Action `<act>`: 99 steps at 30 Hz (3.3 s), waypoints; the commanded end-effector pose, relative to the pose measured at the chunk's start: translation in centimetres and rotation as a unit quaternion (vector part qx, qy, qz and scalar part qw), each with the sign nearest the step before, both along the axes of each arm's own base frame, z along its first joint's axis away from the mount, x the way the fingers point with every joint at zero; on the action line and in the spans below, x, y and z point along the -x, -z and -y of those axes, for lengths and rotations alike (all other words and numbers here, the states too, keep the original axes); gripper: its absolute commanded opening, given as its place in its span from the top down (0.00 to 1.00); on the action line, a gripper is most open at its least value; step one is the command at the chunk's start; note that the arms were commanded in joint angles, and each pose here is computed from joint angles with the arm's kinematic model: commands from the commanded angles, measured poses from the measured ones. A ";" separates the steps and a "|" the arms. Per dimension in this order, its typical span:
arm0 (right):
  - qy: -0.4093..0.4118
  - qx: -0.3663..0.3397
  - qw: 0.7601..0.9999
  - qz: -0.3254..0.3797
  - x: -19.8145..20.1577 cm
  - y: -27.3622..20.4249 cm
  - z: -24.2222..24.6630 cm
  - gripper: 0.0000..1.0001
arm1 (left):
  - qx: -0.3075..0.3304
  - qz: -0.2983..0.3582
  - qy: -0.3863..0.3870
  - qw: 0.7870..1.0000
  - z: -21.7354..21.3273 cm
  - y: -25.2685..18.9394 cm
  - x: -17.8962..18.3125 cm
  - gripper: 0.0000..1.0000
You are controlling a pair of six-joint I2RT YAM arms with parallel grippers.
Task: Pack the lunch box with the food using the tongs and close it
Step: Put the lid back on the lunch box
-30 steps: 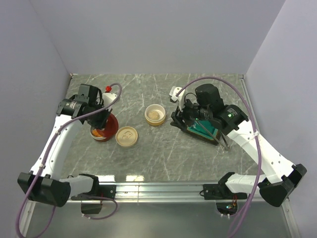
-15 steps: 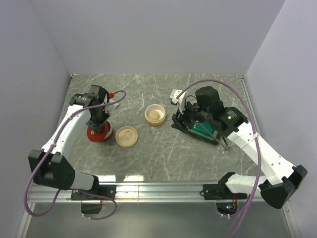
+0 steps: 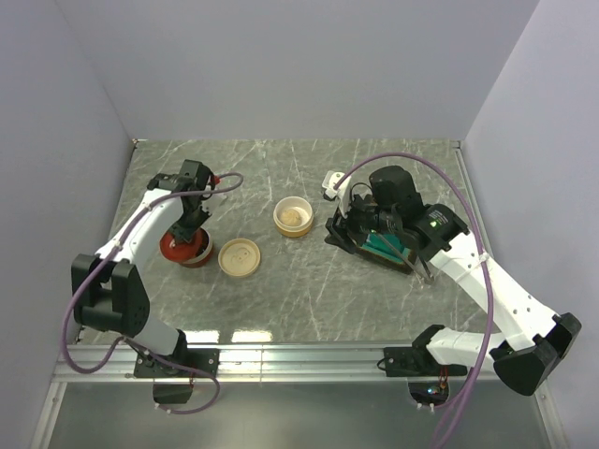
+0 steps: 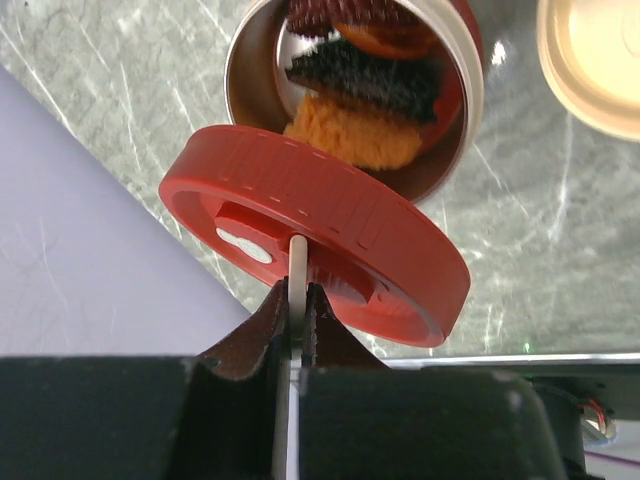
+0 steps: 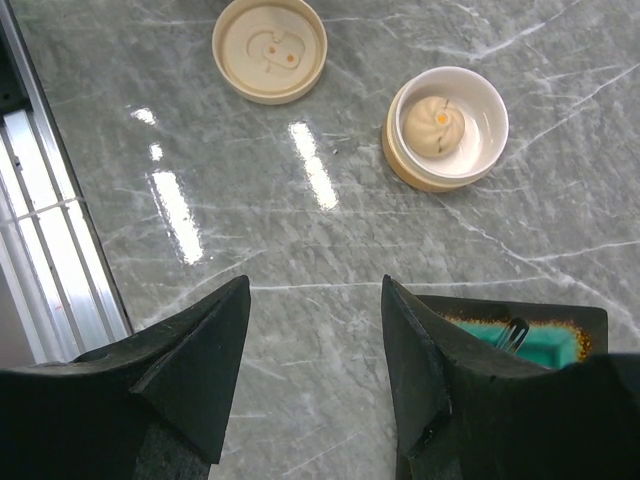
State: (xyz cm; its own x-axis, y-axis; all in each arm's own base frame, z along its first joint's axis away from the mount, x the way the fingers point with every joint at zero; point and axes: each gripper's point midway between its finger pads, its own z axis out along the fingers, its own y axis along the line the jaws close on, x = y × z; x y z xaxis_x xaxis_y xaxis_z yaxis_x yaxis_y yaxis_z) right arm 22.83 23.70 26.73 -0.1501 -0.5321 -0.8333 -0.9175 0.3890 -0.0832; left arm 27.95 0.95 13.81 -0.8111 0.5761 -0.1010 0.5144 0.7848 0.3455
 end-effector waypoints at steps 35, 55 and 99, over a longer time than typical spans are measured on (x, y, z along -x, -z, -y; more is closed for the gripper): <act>0.005 -0.009 1.000 0.019 -0.2 -0.9 0.3 0.39 | 0.036 -0.022 0.026 0.999 2.9 4.7 -4.8 0.76; 0.009 -0.010 1.000 0.021 -0.1 -1.0 0.6 0.39 | 0.052 -0.015 0.007 0.999 1.2 4.0 -4.0 0.69; 0.007 -0.007 1.000 0.017 0.2 -0.5 0.7 0.39 | 0.102 -0.009 -0.030 0.994 -1.4 3.7 -3.6 0.69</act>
